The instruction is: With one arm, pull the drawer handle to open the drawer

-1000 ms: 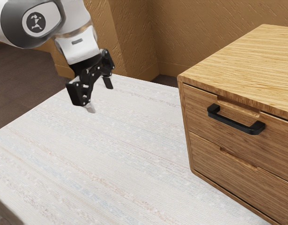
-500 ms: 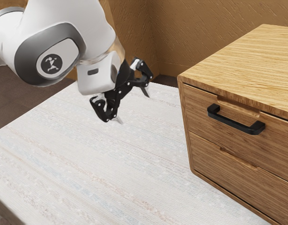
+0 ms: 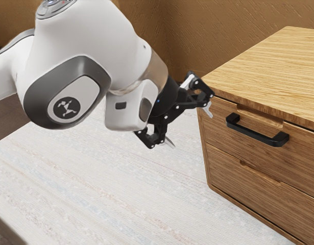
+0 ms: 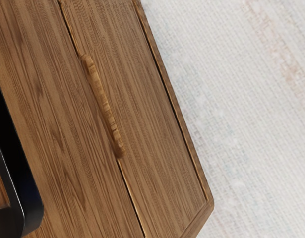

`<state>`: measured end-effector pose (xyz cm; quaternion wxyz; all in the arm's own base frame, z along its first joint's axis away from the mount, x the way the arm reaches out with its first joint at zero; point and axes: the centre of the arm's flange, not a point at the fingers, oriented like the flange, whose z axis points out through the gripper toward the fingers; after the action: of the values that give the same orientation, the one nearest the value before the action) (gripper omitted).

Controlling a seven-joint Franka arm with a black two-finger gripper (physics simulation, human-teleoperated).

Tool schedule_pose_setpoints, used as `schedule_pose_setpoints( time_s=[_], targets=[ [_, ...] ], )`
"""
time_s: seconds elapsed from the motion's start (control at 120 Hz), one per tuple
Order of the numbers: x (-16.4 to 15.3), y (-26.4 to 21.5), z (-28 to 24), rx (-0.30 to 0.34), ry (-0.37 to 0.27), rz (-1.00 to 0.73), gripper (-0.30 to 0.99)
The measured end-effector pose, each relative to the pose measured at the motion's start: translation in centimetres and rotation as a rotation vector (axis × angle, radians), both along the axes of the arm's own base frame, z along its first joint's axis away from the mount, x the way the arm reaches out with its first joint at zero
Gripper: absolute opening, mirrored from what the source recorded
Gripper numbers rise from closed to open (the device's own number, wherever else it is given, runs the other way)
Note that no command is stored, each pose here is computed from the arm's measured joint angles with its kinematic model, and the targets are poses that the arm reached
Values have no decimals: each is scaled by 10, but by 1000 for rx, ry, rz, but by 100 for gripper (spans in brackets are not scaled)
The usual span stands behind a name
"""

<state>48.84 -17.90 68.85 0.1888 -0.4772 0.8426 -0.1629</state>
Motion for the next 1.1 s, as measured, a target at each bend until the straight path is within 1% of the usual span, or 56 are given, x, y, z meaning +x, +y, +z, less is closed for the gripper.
schedule_pose_setpoints(
  time_s=[0.1, 0.208, 0.308, 0.425, 0.625, 0.867, 1.058, 1.1],
  targets=[
    [1, -10, 3, 2, -14, -28, 69],
    [11, -20, -4, 21, -13, -42, 69],
    [14, -30, -9, 30, -16, -64, 69],
    [20, -39, -15, 32, -36, -83, 69],
    [32, -37, -19, 25, -82, -84, 69],
    [45, -42, -40, 38, -81, -92, 69],
    [52, -42, -51, 49, -76, -91, 79],
    [52, -41, -54, 52, -71, -92, 85]
  ],
)
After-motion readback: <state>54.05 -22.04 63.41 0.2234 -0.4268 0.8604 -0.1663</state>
